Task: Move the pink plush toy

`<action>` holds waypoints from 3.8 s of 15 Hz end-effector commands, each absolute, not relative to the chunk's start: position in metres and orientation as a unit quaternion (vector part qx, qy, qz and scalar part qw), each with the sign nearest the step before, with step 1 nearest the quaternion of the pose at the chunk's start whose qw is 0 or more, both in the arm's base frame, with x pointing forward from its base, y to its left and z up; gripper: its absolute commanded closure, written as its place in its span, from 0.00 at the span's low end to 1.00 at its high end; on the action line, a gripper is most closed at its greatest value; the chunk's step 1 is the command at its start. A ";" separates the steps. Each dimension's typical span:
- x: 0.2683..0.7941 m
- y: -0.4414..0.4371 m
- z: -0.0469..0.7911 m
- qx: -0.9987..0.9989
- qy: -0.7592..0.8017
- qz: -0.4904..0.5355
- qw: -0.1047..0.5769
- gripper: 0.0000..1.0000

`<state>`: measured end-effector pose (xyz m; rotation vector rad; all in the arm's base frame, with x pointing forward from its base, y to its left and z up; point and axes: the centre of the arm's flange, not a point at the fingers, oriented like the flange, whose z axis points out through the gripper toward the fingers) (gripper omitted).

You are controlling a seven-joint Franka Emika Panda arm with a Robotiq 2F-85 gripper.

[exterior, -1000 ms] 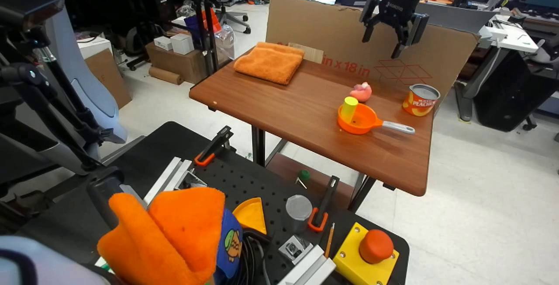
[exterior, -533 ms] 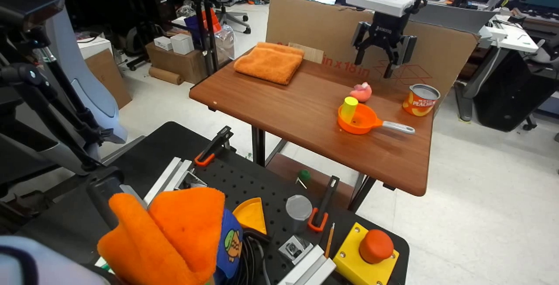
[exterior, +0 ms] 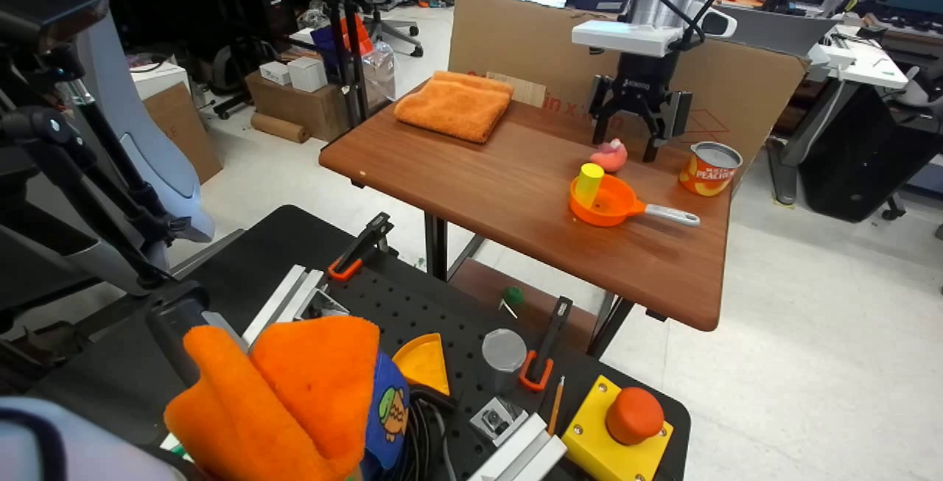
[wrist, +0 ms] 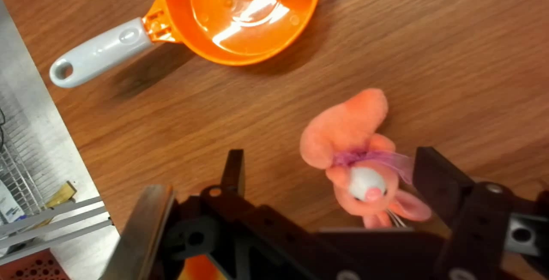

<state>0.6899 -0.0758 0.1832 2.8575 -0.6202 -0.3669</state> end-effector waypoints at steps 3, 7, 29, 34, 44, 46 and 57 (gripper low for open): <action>0.700 -0.077 0.156 0.959 -0.208 -0.130 0.146 0.00; 0.703 -0.071 0.155 0.960 -0.197 -0.119 0.162 0.40; 0.536 -0.107 0.356 0.985 -0.125 -0.079 0.091 0.94; 0.481 -0.171 0.354 0.977 -0.165 -0.097 0.090 0.94; 0.522 -0.212 0.317 0.931 -0.344 -0.119 0.036 0.94; 0.532 -0.221 0.300 0.909 -0.390 -0.135 0.055 0.94; 0.562 -0.254 0.193 0.814 -0.519 -0.207 0.156 0.94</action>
